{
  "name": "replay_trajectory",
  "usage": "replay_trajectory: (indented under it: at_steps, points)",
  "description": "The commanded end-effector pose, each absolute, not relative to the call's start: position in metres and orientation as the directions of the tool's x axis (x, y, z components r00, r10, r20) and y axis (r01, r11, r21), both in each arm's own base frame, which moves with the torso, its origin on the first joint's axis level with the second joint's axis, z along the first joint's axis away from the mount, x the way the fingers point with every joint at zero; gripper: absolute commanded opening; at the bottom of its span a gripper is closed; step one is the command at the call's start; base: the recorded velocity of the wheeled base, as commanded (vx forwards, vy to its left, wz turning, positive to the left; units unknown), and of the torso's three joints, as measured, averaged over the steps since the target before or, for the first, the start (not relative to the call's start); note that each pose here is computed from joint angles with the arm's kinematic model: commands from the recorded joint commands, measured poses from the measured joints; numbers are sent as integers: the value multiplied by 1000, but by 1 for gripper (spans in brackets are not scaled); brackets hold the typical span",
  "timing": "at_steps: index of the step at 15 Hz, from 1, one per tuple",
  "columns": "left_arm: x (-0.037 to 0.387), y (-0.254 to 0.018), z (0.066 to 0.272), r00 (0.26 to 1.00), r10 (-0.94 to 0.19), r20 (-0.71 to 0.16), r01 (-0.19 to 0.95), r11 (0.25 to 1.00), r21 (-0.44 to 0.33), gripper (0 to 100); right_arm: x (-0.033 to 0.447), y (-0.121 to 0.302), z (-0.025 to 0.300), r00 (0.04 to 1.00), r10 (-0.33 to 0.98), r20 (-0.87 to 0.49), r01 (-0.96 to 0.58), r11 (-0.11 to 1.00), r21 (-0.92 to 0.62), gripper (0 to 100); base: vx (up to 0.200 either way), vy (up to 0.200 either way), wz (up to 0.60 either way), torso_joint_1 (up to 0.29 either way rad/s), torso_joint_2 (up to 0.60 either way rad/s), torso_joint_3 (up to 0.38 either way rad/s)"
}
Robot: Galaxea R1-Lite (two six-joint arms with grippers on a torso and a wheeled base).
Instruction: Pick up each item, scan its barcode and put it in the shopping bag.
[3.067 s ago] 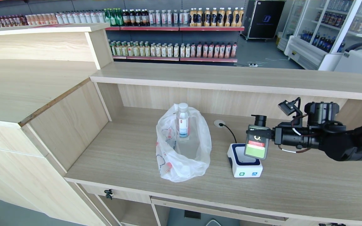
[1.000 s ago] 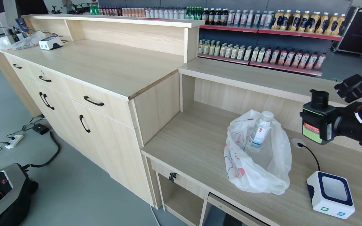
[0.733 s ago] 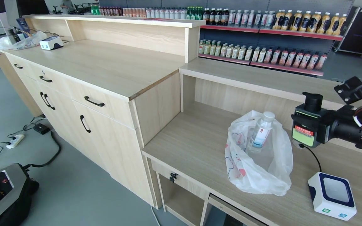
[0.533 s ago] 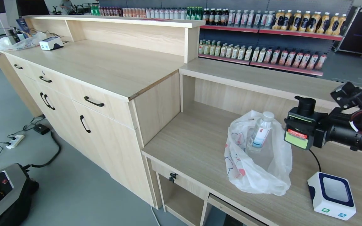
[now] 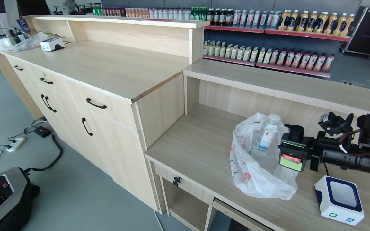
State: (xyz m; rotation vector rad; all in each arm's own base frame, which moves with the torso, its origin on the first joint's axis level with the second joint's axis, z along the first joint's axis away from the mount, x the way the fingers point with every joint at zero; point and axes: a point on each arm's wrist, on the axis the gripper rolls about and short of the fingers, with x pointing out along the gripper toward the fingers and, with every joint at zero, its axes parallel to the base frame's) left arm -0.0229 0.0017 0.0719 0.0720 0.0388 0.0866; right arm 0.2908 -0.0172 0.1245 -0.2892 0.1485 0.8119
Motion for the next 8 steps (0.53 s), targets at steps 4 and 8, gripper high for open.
replay_trajectory:
  at_steps: [4, 8]
  points:
    - [-23, 2, 72, 996, 87, -35, -85, 994, 73, 100, 315, -21, 83, 633, 729, -260, -772, 622, -132, 0, 0, 0, 0, 0, 0, 0]
    - [-23, 2, 72, 995, 89, -35, -86, 994, 73, 100, 339, -23, 54, 631, 730, -261, -773, 620, -135, 0, 0, 0, 0, 0, 0, 0]
